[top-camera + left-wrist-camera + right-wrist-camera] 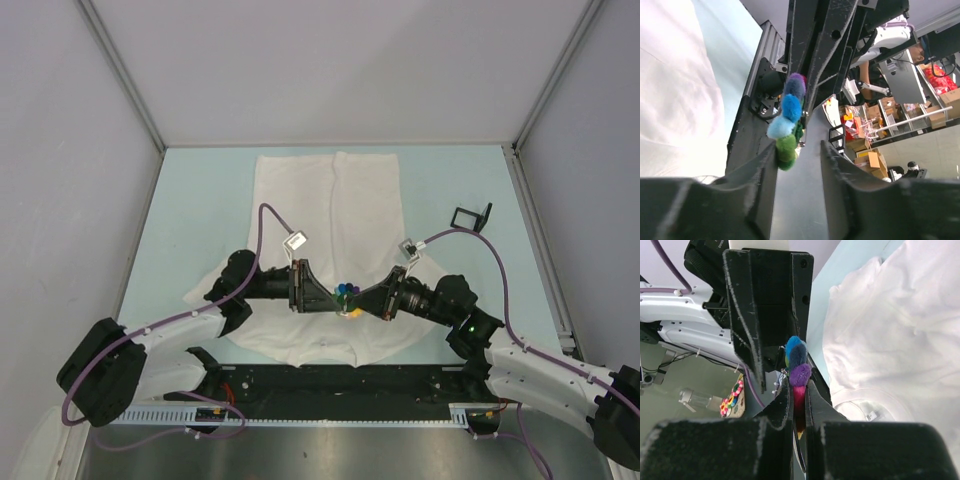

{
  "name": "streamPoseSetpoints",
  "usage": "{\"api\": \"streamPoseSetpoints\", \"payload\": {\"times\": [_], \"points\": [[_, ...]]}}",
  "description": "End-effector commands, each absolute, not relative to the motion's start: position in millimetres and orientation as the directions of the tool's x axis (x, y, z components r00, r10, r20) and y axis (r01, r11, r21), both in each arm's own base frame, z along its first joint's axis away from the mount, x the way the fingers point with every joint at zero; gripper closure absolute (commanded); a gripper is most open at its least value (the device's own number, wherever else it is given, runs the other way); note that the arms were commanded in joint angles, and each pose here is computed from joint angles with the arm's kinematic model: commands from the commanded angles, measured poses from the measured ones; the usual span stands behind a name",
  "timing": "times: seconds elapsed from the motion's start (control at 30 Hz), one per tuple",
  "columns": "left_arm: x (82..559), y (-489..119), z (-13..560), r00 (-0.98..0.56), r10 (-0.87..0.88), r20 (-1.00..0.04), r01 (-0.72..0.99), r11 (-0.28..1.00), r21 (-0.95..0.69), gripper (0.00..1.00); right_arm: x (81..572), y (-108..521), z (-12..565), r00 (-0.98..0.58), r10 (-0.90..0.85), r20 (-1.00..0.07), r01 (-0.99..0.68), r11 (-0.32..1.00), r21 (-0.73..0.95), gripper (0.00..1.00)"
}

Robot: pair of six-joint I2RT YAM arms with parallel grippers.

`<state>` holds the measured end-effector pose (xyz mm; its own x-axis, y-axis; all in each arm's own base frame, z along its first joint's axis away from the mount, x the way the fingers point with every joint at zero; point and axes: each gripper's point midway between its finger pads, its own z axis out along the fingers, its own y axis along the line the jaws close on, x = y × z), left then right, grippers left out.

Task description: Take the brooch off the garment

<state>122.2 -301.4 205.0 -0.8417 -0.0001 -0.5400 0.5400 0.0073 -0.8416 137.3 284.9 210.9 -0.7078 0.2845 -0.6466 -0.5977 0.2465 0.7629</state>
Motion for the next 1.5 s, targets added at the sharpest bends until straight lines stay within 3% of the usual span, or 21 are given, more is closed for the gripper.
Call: {"api": "streamPoseSetpoints", "payload": {"times": [0.0,0.07,0.2,0.27,0.37,0.47,0.73,0.83,0.97,1.03,1.17,1.3,1.47], "points": [[131.7,-305.3,224.3,-0.796,-0.036,-0.604,0.605,-0.021,-0.796,0.67,136.0,285.8,219.0,-0.703,0.286,-0.652,-0.611,0.226,0.758,1.00],[132.5,-305.8,223.0,-0.798,-0.034,-0.602,0.603,-0.016,-0.798,0.74,135.3,285.8,220.9,-0.703,0.287,-0.650,-0.613,0.218,0.759,1.00],[134.9,-306.1,221.8,-0.798,-0.041,-0.601,0.602,-0.004,-0.799,1.00,133.8,285.5,220.6,-0.709,0.281,-0.647,-0.610,0.216,0.762,0.97],[136.6,-305.6,220.4,-0.797,-0.048,-0.602,0.602,0.012,-0.798,1.00,134.2,283.1,218.8,-0.712,0.280,-0.644,-0.601,0.230,0.765,0.92],[137.7,-304.9,218.5,-0.795,-0.051,-0.604,0.603,0.027,-0.797,0.99,133.7,277.7,220.9,-0.711,0.289,-0.641,-0.596,0.236,0.767,0.75],[139.0,-303.8,218.5,-0.797,-0.056,-0.602,0.601,0.032,-0.799,1.00,134.7,272.5,218.8,-0.712,0.292,-0.639,-0.587,0.254,0.769,0.66],[137.4,-303.1,224.3,-0.793,-0.061,-0.607,0.607,0.016,-0.795,1.00,134.8,271.9,218.5,-0.709,0.285,-0.645,-0.593,0.253,0.764,0.61],[136.6,-302.9,223.1,-0.796,-0.055,-0.603,0.603,0.018,-0.797,0.99,136.1,272.8,220.2,-0.704,0.292,-0.648,-0.598,0.250,0.762,0.67],[138.7,-303.1,221.9,-0.792,-0.057,-0.607,0.606,0.031,-0.794,0.99,142.9,270.0,216.1,-0.693,0.291,-0.660,-0.588,0.303,0.750,1.00],[145.8,-302.8,209.9,-0.809,-0.054,-0.586,0.579,0.103,-0.809,0.99,147.2,266.1,212.6,-0.689,0.292,-0.663,-0.567,0.352,0.744,1.00],[167.2,-299.1,206.4,-0.760,-0.059,-0.647,0.616,0.253,-0.746,0.55,164.7,246.3,210.4,-0.644,0.316,-0.697,-0.503,0.512,0.697,1.00],[180.8,-283.9,202.6,-0.730,-0.066,-0.681,0.604,0.406,-0.686,0.47,193.5,192.4,188.0,-0.587,0.309,-0.748,-0.284,0.787,0.548,1.00],[188.7,-268.1,207.7,-0.660,-0.041,-0.750,0.637,0.498,-0.588,0.43,227.0,139.6,209.1,-0.494,0.292,-0.819,-0.039,0.934,0.356,1.00]]}}
